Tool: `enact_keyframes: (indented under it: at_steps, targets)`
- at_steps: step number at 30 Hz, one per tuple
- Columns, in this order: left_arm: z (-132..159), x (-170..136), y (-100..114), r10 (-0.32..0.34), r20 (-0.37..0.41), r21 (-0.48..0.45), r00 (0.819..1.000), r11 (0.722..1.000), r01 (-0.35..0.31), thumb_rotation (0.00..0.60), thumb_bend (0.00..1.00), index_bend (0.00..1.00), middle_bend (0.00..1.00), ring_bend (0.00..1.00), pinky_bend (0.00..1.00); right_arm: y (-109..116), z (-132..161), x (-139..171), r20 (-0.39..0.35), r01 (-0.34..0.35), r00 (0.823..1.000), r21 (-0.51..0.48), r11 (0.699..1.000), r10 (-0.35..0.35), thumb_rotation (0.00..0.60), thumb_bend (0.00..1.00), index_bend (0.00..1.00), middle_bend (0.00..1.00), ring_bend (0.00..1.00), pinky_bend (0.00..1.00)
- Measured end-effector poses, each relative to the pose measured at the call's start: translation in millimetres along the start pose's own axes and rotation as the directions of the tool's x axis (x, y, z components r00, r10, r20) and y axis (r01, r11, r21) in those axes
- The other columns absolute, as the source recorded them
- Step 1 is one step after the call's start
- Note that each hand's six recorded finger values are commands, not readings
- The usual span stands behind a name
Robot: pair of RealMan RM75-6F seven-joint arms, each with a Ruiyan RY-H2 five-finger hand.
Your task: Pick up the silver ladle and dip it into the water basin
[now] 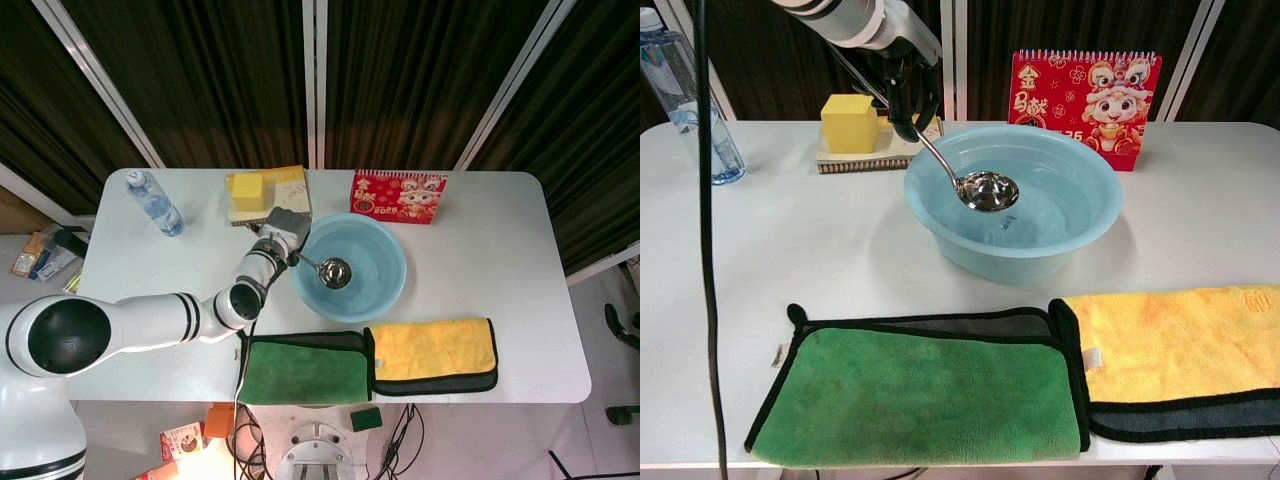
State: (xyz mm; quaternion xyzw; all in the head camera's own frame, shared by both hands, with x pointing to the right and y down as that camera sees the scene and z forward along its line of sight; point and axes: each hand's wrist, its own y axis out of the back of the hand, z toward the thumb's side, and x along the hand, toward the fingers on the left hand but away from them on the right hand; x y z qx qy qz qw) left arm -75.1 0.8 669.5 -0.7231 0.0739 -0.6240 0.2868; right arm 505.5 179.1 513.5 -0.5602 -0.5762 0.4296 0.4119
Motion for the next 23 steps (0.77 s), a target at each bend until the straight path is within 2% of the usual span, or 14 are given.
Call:
enact_keyframes:
  at_steps: [15,23]
  targets:
    - [12.6,-19.2,26.0,-0.017,0.027,-0.041,0.999,0.999,0.018,0.600,0.41,0.88,0.84,0.85,0.89,-7.0,-0.5,-1.6,0.003,-0.017,1.000,0.002,1.000,0.017,0.600,0.31,0.00,0.00,0.00,0.00]
    - [16.1,-24.2,31.0,-0.033,0.038,-0.061,0.999,0.997,0.035,0.600,0.41,0.88,0.84,0.85,0.89,-8.7,-1.4,-3.1,0.004,-0.016,1.000,-0.003,1.000,0.016,0.600,0.31,0.00,0.00,0.00,0.00]
